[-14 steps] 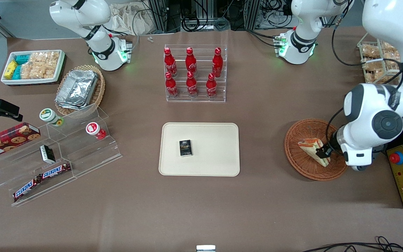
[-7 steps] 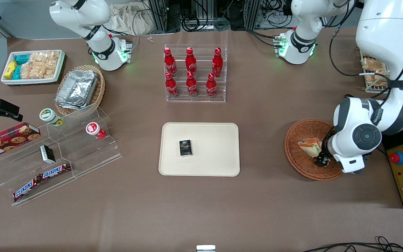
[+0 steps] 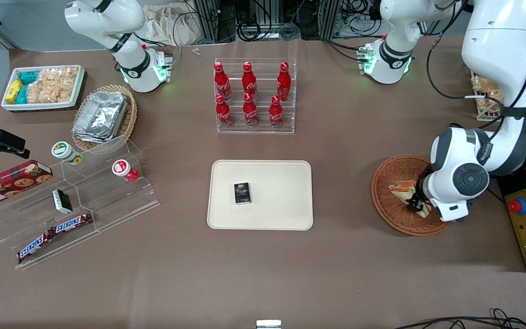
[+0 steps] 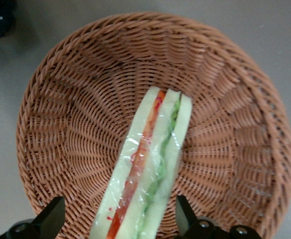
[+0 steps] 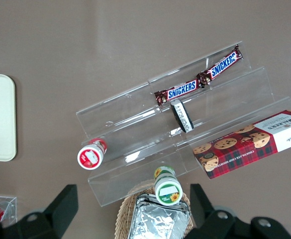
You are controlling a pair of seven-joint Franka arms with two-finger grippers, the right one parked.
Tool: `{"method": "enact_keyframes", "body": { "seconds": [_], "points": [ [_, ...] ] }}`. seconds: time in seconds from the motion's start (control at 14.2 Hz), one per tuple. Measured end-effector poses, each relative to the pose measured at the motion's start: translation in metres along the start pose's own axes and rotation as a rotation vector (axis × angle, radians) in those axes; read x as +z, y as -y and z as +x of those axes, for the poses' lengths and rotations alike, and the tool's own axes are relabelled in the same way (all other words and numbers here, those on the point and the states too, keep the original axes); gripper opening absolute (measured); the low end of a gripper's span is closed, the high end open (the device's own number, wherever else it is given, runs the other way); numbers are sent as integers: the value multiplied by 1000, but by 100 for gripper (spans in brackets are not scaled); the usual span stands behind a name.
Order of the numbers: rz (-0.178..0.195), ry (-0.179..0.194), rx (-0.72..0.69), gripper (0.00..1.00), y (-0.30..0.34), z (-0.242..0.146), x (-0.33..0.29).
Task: Place sandwich from basket to tray
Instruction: 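Close the left gripper on the end of the wrapped sandwich, then lift the sandwich up out of the basket with the left gripper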
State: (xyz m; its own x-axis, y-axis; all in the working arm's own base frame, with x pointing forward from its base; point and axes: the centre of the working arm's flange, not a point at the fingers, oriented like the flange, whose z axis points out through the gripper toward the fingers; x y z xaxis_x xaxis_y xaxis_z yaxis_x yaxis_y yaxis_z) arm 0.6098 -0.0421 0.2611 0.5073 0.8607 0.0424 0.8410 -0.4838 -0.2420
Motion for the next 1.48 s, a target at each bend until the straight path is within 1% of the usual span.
{"method": "enact_keyframes", "body": {
  "seconds": [0.49,0.92,0.99,1.06,1.13,1.27,1.48],
  "points": [
    [26,15,-26,100,2,-4,20],
    [24,22,-56,100,-4,-10,33],
    [19,20,-63,96,-6,-11,32],
    [13,18,-73,86,-7,-11,29],
    [9,16,-80,73,-9,-11,27],
    [1,13,-85,52,-12,-13,24],
    [-4,9,-86,30,-14,-16,21]
  ]
}}
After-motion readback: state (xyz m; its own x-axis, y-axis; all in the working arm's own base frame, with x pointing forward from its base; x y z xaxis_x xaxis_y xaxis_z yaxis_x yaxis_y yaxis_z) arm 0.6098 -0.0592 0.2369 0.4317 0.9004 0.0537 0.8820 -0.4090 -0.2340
